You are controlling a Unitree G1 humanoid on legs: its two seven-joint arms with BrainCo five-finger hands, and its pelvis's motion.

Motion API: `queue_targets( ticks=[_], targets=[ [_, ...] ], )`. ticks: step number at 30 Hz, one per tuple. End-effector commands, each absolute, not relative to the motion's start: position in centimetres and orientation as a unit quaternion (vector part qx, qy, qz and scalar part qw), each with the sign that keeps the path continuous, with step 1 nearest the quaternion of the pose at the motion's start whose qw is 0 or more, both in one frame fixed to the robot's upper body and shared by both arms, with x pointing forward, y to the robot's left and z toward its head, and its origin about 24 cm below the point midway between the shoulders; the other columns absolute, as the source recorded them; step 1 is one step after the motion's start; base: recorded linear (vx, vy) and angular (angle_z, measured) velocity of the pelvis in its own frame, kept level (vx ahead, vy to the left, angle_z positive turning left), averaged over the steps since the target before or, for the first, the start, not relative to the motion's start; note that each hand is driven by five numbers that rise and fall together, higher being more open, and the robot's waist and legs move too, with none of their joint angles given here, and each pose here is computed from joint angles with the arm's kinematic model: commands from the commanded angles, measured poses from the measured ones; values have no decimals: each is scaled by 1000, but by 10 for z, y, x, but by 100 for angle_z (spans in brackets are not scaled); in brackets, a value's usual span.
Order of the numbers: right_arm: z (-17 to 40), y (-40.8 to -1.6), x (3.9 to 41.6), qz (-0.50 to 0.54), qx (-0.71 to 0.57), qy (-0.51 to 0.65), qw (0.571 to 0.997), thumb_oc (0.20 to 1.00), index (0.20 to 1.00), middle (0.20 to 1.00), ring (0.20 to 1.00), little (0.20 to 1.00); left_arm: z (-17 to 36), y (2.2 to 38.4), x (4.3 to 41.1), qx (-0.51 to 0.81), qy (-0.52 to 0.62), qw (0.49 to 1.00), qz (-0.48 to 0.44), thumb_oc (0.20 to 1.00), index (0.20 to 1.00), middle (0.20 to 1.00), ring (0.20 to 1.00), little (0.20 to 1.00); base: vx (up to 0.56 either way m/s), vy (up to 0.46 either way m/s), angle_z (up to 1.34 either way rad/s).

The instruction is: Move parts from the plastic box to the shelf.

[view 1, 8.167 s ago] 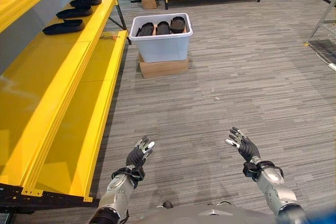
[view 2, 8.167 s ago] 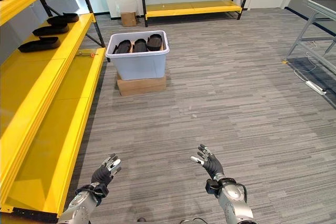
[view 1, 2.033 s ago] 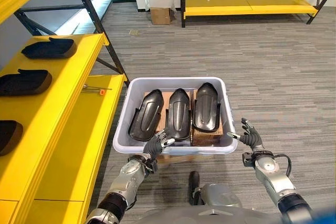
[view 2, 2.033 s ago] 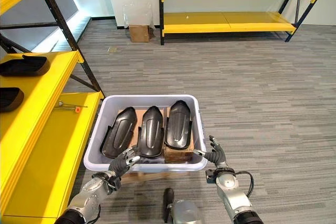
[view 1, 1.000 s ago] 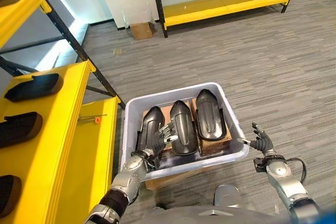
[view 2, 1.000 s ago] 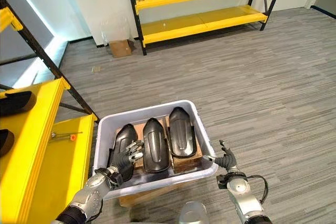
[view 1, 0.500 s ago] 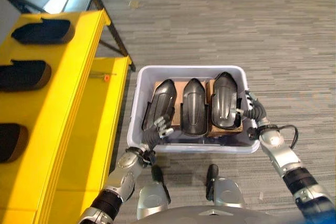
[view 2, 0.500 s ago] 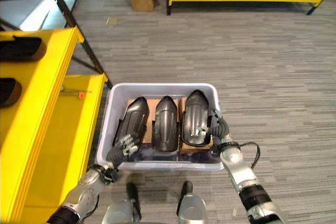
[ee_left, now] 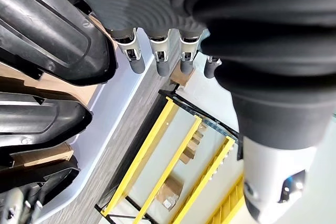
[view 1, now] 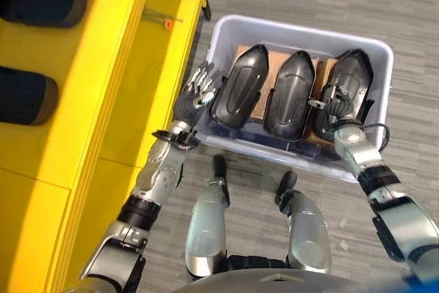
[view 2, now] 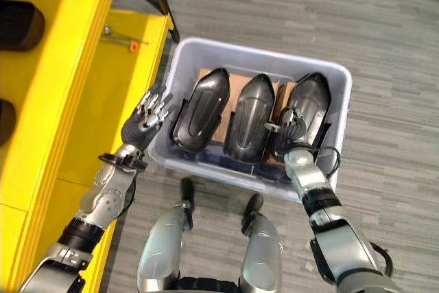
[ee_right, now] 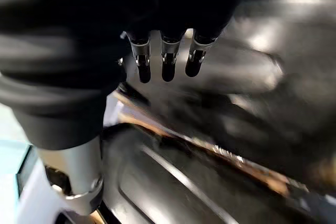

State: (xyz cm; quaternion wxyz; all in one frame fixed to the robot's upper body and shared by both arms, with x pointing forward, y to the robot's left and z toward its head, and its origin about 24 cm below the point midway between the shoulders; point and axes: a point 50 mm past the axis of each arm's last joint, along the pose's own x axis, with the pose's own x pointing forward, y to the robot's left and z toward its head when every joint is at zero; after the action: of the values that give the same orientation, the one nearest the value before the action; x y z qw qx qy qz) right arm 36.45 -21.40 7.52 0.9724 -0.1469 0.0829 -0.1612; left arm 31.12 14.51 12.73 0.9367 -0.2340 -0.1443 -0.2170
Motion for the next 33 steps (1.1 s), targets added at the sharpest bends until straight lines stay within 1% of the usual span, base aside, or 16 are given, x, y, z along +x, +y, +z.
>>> queue_targets(
  ticks=[1,5,7,8,10,11,12,13,18,20,22,24,25,27,30,33],
  targets=[
    [78,-218,363,-177,-124,79,973,1000,1000,1000,1000,1000,138,142,295,-236,-191,927,-222,1000,1000,1000,1000,1000,-38,25,8],
    [75,-219,369,-175,-61,105,977,1000,1000,1000,1000,1000,146,137,297,-227,-198,926,-228,1000,1000,1000,1000,1000,-39,19,7],
    [74,-218,371,-161,-34,111,980,1000,1000,1000,1000,1000,146,136,297,-229,-194,926,-228,1000,1000,1000,1000,1000,-29,18,5],
    [77,-214,373,-135,-38,99,985,1000,1000,1000,1000,1000,145,134,298,-229,-189,927,-230,1000,1000,1000,1000,1000,-18,12,6],
    [82,-207,376,-102,-61,81,990,1000,1000,1000,1000,1000,144,134,297,-227,-184,927,-234,1000,1000,1000,1000,1000,0,0,0],
    [89,-196,378,-61,-105,57,991,1000,1000,1000,1000,1000,142,133,295,-225,-181,927,-239,1000,1000,1000,1000,1000,0,0,0],
    [92,-192,378,-54,-120,47,990,1000,1000,1000,1000,1000,141,134,295,-225,-179,927,-240,1000,1000,1000,1000,1000,0,0,0],
    [98,-185,378,-54,-155,27,986,1000,1000,1000,1000,1000,140,133,294,-223,-177,928,-242,1000,1000,1000,1000,1000,0,0,0],
    [110,-183,377,-91,-194,-13,977,1000,1000,1000,1000,1000,138,130,293,-220,-172,927,-249,1000,1000,1000,1000,1000,1,0,-1],
    [117,-181,377,-105,-230,-39,967,1000,1000,1000,1000,1000,137,128,293,-219,-170,927,-253,1000,1000,1000,1000,1000,0,0,0],
    [122,-184,375,-141,-262,-59,953,1000,1000,1000,1000,1000,137,126,293,-218,-170,926,-257,1000,1000,1000,1000,1000,0,0,0],
    [136,-191,373,-210,-356,-129,901,1000,1000,1000,1000,1000,136,124,294,-218,-170,926,-258,1000,1000,1000,1000,1000,-20,8,-1],
    [144,-192,372,-228,-388,-165,878,1000,1000,1000,1000,1000,137,122,294,-218,-171,925,-258,1000,1000,1000,1000,1000,-36,18,-1],
    [154,-189,371,-232,-410,-203,859,1000,1000,1000,1000,1000,137,120,295,-219,-171,925,-260,1000,1000,1000,1000,1000,-17,8,-1],
    [164,-179,371,-212,-433,-237,843,1000,1000,1000,1000,1000,137,119,297,-219,-171,924,-261,1000,1000,1000,1000,1000,-31,2,-4],
    [171,-175,368,-231,-439,-273,824,1000,1000,1000,1000,1000,136,118,297,-218,-172,923,-265,1000,1000,1000,1000,1000,-26,1,-4]
  ],
)
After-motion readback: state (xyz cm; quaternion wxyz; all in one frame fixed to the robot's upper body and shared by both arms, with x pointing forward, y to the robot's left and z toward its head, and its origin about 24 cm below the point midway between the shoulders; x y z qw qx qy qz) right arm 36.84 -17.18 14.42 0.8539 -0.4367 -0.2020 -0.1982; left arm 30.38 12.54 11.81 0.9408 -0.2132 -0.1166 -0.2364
